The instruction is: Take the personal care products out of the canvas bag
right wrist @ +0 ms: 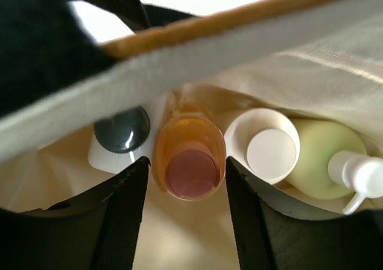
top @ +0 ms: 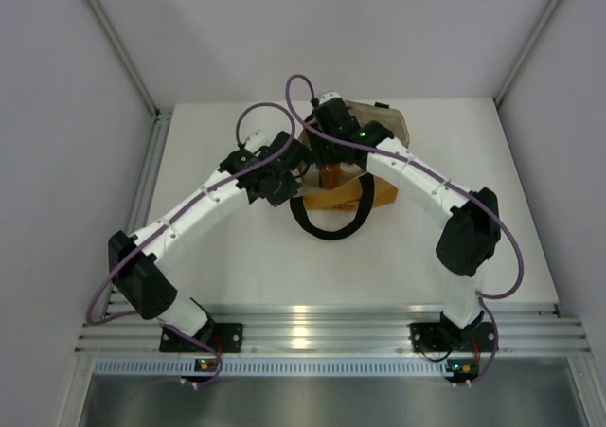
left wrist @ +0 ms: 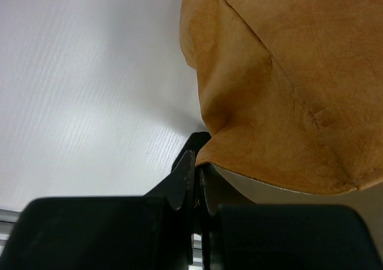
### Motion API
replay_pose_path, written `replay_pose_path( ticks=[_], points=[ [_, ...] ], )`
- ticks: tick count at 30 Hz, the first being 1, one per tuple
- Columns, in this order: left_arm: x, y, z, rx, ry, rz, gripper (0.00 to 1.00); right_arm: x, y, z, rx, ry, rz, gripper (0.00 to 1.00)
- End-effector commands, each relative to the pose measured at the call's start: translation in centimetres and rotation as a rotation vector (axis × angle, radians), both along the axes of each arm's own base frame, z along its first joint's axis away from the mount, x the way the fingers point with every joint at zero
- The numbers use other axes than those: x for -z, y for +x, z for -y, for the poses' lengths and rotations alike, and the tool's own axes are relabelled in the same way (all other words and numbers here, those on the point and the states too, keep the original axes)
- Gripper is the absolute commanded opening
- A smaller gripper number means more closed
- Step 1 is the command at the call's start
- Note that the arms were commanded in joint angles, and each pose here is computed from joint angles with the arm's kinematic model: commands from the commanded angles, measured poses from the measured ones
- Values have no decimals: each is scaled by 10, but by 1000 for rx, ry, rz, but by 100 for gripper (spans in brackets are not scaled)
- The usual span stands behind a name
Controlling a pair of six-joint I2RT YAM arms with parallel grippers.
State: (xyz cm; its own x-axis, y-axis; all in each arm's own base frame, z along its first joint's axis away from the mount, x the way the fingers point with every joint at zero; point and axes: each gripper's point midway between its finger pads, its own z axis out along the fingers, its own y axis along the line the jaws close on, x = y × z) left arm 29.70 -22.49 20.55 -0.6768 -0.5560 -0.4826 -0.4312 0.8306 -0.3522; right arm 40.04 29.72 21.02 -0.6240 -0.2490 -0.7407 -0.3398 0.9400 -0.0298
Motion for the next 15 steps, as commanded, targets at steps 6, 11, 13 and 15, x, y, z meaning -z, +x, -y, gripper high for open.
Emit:
replay_pose_path(
  ticks=[6, 11, 13, 15],
  points=[
    [-6, 6, -11, 16, 68, 26, 0, 7, 20, 4, 24, 57, 29, 47],
    [-9, 7, -11, 21, 67, 34, 0, 10, 23, 2, 3, 52, 37, 42],
    [-9, 7, -10, 27, 66, 33, 0, 9, 24, 2, 3, 55, 43, 40],
    [-10, 7, -9, 34, 66, 32, 0, 5, 25, 1, 4, 59, 53, 34]
  ],
)
